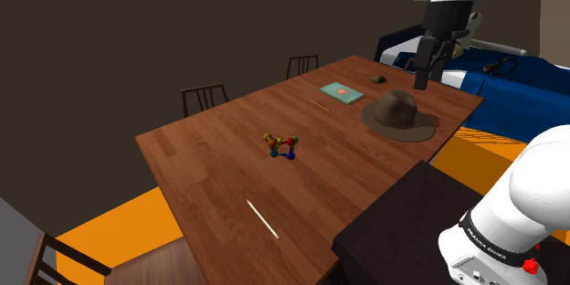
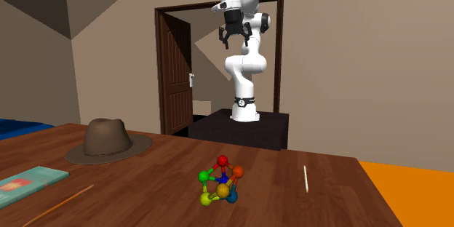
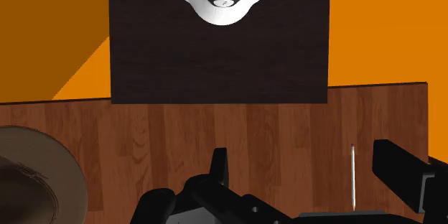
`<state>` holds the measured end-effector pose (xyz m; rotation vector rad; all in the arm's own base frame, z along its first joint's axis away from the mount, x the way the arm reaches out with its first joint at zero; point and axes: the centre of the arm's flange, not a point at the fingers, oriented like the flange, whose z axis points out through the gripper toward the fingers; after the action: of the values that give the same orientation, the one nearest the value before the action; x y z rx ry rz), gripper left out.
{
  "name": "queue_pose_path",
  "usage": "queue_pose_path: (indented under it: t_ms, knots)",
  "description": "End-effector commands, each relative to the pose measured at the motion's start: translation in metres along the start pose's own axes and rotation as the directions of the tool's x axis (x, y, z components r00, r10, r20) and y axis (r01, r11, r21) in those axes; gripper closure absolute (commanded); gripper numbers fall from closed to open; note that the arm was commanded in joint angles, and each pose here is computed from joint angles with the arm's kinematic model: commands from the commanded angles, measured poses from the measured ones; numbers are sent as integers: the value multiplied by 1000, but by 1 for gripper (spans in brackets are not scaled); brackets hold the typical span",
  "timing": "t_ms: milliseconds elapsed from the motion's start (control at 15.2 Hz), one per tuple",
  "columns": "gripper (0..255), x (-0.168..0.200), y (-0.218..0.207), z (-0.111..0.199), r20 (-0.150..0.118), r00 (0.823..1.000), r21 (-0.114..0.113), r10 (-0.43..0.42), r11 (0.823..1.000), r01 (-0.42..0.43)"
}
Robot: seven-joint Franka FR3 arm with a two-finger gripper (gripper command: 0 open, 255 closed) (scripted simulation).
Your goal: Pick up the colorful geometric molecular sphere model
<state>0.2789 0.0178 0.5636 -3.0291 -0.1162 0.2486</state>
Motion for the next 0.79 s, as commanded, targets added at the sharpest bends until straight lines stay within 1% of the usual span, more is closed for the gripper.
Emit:
queue_pose_path:
  t_ms: [0,726]
  knots:
    - [0,0,0,0,0,1000,0,0,1000,0]
    - [0,122,-9,80,8,1000,-23,-6,1000,6]
